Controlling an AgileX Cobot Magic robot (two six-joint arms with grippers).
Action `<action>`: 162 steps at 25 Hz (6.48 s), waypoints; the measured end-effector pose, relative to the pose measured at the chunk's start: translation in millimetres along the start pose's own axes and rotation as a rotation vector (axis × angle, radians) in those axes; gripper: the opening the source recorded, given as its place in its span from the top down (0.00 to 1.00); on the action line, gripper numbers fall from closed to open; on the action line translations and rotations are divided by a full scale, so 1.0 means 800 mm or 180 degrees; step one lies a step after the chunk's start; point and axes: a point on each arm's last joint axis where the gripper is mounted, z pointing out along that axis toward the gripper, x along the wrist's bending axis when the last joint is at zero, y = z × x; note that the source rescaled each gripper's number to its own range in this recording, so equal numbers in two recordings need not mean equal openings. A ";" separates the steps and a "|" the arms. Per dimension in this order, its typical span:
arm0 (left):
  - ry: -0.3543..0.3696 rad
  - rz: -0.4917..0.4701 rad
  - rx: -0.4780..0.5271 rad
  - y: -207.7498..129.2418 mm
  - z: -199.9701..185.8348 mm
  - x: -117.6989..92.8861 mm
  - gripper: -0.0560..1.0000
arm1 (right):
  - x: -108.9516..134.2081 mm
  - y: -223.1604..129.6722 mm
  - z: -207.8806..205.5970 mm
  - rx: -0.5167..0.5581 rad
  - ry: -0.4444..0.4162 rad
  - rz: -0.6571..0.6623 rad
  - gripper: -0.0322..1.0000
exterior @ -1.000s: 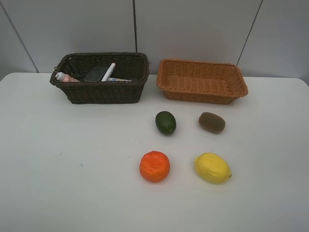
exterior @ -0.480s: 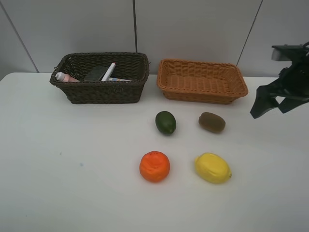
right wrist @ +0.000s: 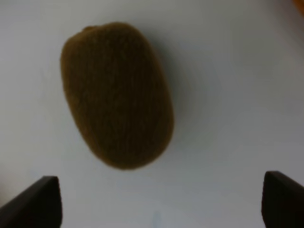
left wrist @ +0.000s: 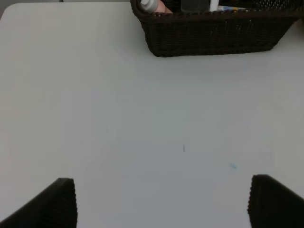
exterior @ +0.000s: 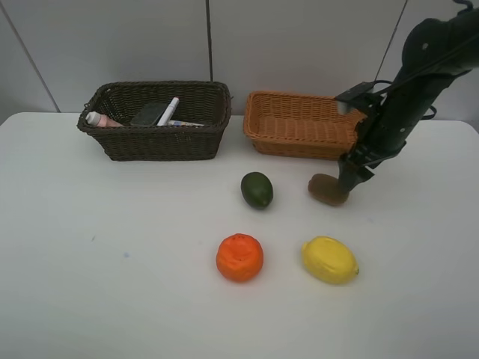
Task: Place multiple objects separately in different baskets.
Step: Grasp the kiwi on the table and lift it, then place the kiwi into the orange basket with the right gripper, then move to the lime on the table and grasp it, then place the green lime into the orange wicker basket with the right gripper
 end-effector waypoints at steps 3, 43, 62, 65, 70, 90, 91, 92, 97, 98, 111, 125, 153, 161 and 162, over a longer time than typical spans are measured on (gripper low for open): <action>0.0000 0.0000 0.0000 0.000 0.000 0.000 0.06 | -0.006 0.008 0.016 0.0034 0.0013 -0.0019 0.01; 0.0000 0.0000 0.0000 0.000 0.000 0.000 0.06 | 0.020 0.040 0.077 0.0052 0.0066 -0.0534 0.97; 0.0000 0.0000 0.0000 0.000 0.000 0.000 0.06 | -0.114 0.109 -0.009 -0.1118 -0.0656 0.0794 0.73; 0.0000 0.0000 0.0000 0.000 0.000 0.000 0.06 | -0.122 0.107 0.009 -0.1082 -0.0663 0.0900 0.18; 0.0000 0.0000 0.0000 0.000 0.000 0.000 0.06 | -0.123 0.105 0.010 -0.1054 -0.0684 0.0922 0.04; 0.0000 0.0000 -0.0003 0.000 0.000 0.000 0.06 | 0.069 0.111 -0.019 0.0363 0.0556 0.1619 0.04; 0.0000 0.0000 -0.0003 0.000 0.000 0.000 0.06 | 0.086 0.115 -0.017 0.0397 0.0558 0.1536 0.04; 0.0000 0.0000 -0.0003 0.000 0.000 0.000 0.06 | 0.106 0.120 -0.016 0.0421 0.0544 0.1413 0.04; 0.0000 0.0000 -0.0003 0.000 0.000 0.000 0.06 | 0.180 0.136 -0.016 0.0392 0.0401 0.1028 0.04; 0.0000 0.0000 -0.0003 0.000 0.000 0.000 0.06 | 0.186 0.138 -0.016 0.0351 0.0389 0.0996 0.04; 0.0000 0.0000 -0.0003 0.000 0.000 0.000 0.06 | 0.182 0.154 0.041 0.0167 -0.0062 0.0780 0.04; 0.0000 0.0000 -0.0003 0.000 0.000 0.000 0.06 | 0.180 0.158 0.092 0.0157 -0.0142 0.0698 0.13; 0.0000 0.0000 -0.0003 0.000 0.000 0.000 0.06 | -0.028 0.148 -0.005 -0.0949 -0.0696 0.1273 0.75; 0.0000 0.0000 -0.0003 0.000 0.000 0.000 0.06 | -0.082 0.126 0.020 -0.1043 -0.0725 0.1556 0.12; 0.0000 0.0000 -0.0003 0.000 0.000 0.000 0.06 | -0.081 0.126 0.021 -0.1036 -0.0714 0.1568 0.08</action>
